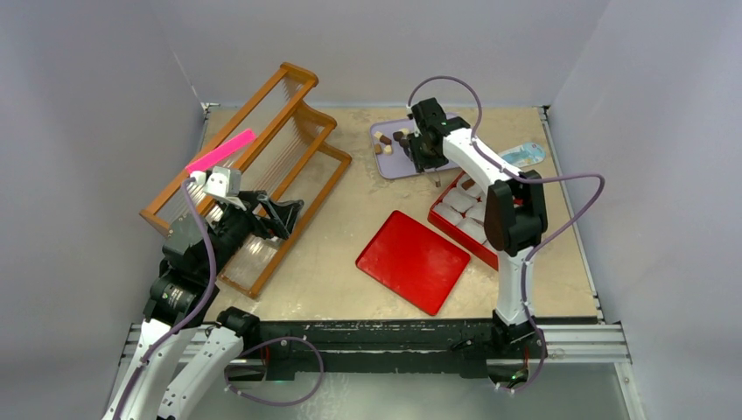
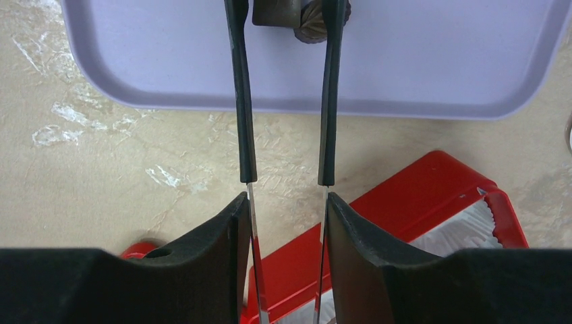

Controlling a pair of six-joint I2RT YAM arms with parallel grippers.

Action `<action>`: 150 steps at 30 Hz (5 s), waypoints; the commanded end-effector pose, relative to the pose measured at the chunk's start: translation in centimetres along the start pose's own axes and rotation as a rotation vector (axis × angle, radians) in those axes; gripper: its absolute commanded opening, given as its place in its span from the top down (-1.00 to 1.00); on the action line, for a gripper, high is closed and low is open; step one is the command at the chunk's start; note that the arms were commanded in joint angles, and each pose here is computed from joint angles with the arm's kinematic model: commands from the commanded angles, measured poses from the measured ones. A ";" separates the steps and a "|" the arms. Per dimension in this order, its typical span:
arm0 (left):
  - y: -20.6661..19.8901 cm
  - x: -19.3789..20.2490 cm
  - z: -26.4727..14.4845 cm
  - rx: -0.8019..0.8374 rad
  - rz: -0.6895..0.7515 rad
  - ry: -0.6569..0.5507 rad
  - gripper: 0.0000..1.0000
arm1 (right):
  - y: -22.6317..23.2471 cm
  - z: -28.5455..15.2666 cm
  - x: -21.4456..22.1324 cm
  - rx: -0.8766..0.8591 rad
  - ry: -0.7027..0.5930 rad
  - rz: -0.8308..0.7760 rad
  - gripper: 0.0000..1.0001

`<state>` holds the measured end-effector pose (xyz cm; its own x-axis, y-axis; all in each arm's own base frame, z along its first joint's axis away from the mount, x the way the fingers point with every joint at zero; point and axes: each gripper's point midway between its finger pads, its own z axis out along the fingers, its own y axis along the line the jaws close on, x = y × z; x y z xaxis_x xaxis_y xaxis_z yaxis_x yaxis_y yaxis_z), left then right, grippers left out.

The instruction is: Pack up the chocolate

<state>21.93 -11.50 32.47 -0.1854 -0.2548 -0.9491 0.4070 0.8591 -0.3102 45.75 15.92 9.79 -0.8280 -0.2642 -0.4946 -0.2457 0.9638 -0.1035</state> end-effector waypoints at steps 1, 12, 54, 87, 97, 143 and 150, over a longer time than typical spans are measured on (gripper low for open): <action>-0.1 -0.6 -0.1 0.002 0.014 -0.022 -0.95 | 0.4 -0.8 -1.5 -0.026 -0.027 -0.019 0.11; -0.1 -0.6 -0.1 0.001 0.016 -0.022 -0.95 | 0.9 -0.7 -0.9 -0.060 0.004 -0.029 0.26; -0.2 -0.6 -0.1 0.007 0.015 -0.019 -0.95 | -3.8 -12.8 8.1 0.146 0.049 0.250 0.60; -0.3 -0.6 -0.2 0.010 0.013 -0.021 -0.95 | -4.3 -11.9 12.9 0.187 0.106 0.382 0.45; -0.3 -0.5 -0.2 0.010 0.014 -0.020 -0.95 | -4.6 -11.7 12.6 0.211 0.105 0.378 0.25; -0.1 -0.5 -0.1 0.000 0.017 -0.017 -0.95 | -1.9 -7.0 -0.7 0.046 -0.067 0.233 0.17; -0.1 -0.6 -0.2 0.002 0.017 -0.022 -0.95 | -1.7 -4.7 -0.5 0.066 -0.023 0.265 0.15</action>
<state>21.89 -11.47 32.49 -0.1839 -0.2549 -0.9493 0.4065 0.8596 -0.3096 43.24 14.67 12.41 -0.8666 -0.0490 -0.4966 -0.0428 0.9988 -0.0240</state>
